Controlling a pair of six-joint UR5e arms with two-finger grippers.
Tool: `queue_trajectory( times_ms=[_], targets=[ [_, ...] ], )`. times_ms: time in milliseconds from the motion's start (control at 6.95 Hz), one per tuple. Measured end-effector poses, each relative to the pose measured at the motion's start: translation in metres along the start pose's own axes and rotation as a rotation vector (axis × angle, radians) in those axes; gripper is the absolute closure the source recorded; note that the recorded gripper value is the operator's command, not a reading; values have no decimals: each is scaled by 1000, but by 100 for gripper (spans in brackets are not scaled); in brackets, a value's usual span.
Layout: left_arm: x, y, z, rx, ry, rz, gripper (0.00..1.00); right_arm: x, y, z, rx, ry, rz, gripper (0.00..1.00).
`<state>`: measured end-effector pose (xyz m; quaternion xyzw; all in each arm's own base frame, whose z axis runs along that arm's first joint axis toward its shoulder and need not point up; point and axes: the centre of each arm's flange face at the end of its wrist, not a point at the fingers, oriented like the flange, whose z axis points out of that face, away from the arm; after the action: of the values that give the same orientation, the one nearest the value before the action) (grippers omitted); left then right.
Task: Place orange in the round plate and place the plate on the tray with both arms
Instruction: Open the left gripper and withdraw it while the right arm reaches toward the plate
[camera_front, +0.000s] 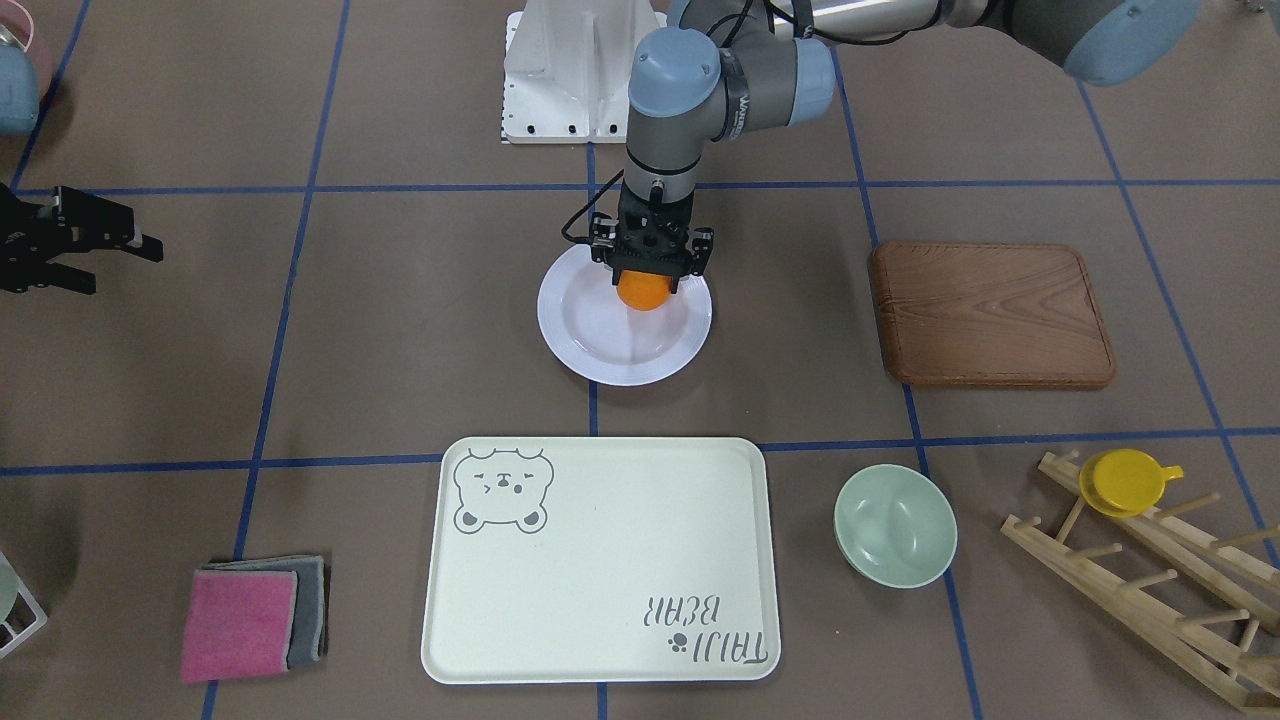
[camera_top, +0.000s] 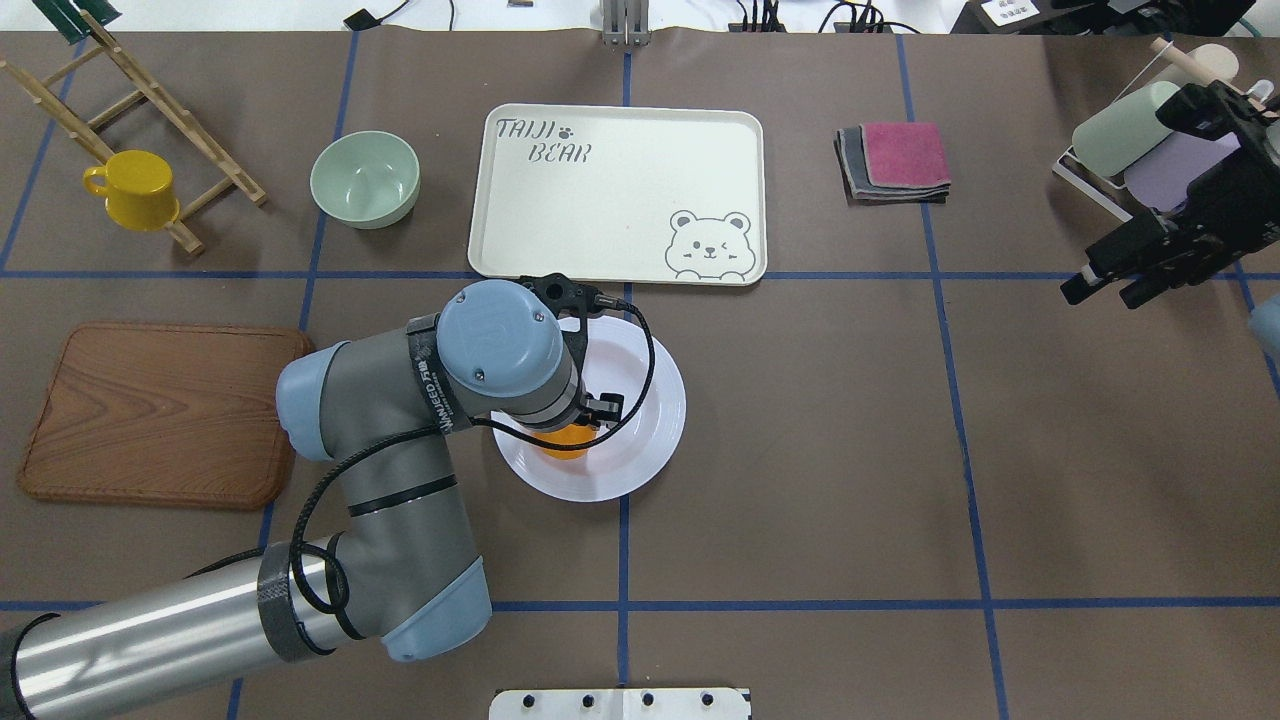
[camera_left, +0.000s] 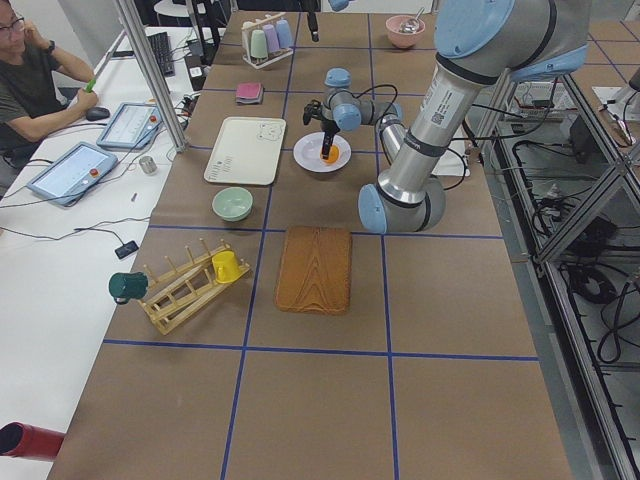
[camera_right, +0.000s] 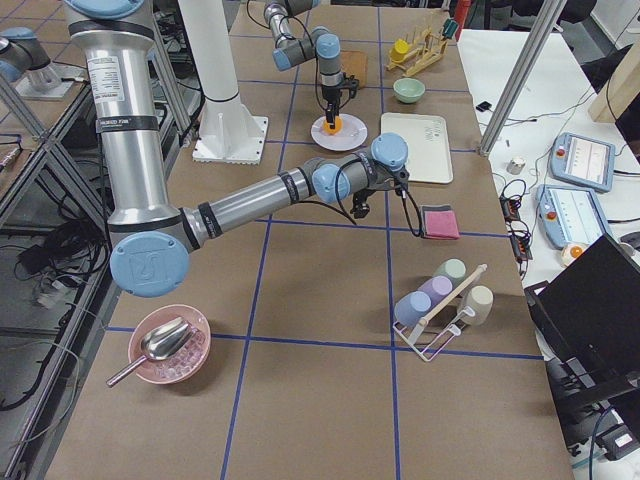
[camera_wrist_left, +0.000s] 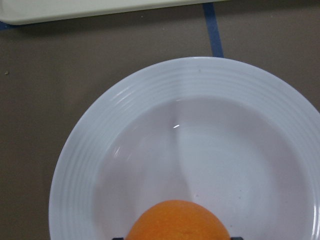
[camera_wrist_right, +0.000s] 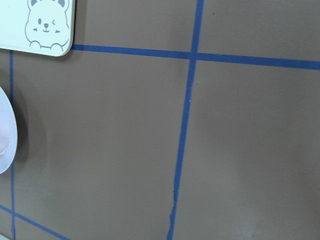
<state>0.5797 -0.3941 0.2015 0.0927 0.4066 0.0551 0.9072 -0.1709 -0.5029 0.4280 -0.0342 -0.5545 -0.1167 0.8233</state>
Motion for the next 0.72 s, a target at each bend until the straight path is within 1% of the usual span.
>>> queue_trajectory(
  times_ms=[144, 432, 576, 719],
  targets=[
    [1, 0, -2, 2, 3, 3, 1, -9, -14, 14, -13, -19, -31, 0],
    [1, 0, -4, 4, 6, 3, 1, -27, -47, 35, -40, -47, -51, 0],
    [-4, -4, -9, 11, 8, 21, 1, -41, -61, 43, -50, -53, -58, 2],
    [-20, -17, -17, 24, 8, 55, 1, -57, -73, 50, -59, -57, -63, 1]
  ],
)
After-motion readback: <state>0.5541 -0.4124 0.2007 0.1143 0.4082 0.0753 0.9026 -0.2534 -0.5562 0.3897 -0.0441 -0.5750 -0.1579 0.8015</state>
